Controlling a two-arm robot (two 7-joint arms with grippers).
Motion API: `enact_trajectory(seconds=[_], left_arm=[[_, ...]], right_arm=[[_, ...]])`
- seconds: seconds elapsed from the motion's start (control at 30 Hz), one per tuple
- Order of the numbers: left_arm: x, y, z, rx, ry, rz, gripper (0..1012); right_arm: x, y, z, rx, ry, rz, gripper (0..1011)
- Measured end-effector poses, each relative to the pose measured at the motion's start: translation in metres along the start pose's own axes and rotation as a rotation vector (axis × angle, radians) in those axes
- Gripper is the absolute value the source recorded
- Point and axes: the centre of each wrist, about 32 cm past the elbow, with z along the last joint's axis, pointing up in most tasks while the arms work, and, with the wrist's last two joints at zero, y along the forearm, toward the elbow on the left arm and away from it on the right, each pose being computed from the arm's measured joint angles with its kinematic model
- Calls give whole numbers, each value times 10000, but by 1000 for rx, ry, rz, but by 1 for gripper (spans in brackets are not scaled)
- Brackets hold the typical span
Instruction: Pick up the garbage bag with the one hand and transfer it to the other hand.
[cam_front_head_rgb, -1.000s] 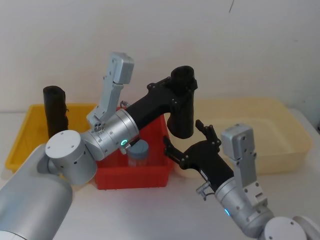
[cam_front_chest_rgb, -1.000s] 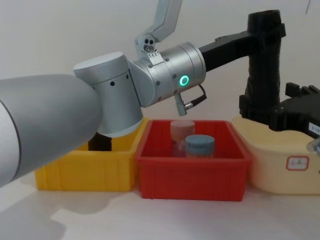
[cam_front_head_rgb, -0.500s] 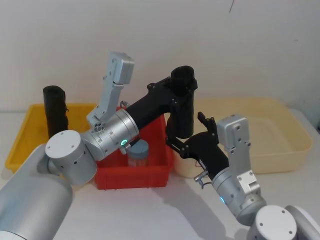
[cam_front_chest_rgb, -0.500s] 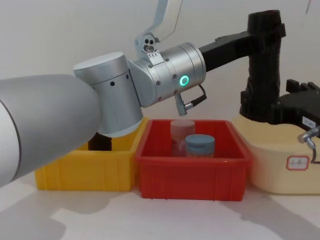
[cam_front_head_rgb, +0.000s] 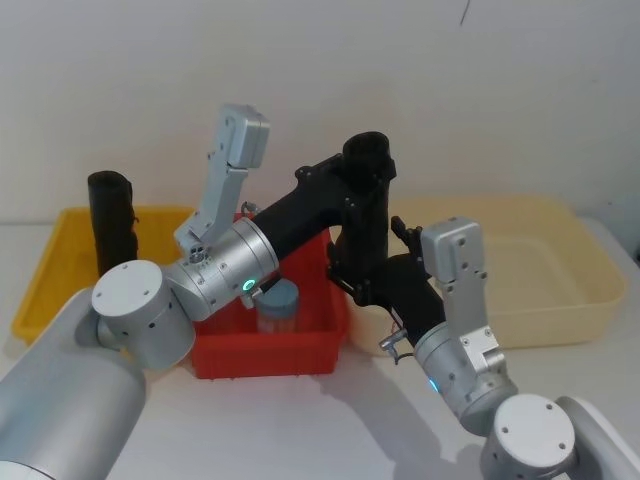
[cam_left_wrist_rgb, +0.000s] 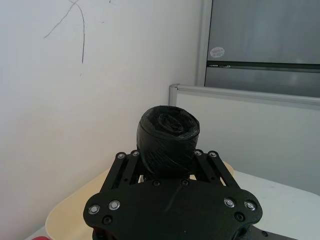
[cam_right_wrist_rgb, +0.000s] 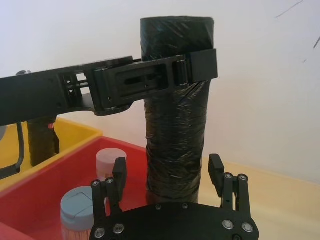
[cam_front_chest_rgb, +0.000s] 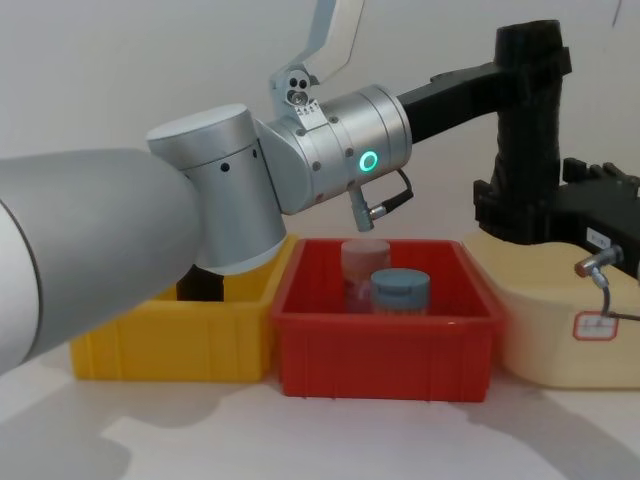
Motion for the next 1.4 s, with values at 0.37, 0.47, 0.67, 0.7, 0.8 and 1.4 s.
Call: enact_trajectory(seconds=[0.37,0.47,0.67,0.7,0.8,1.4], left_arm=[[0,0,0,0,0,0,389],[0,0,0,0,0,0,389],[0,1,0,0,0,0,389],[0,1,0,0,0,0,389],[0,1,0,0,0,0,389],[0,0,0,0,0,-1,717]], right_arm=[[-16,117,41,-46,0,4,886],[-17,145,54,-57,0,3,764],[-19,181,68,-74,1,0,613],[-19,185,70,-75,1,0,576],[-20,200,77,-81,1,-1,538],[-22,231,92,-94,2,-3,536]])
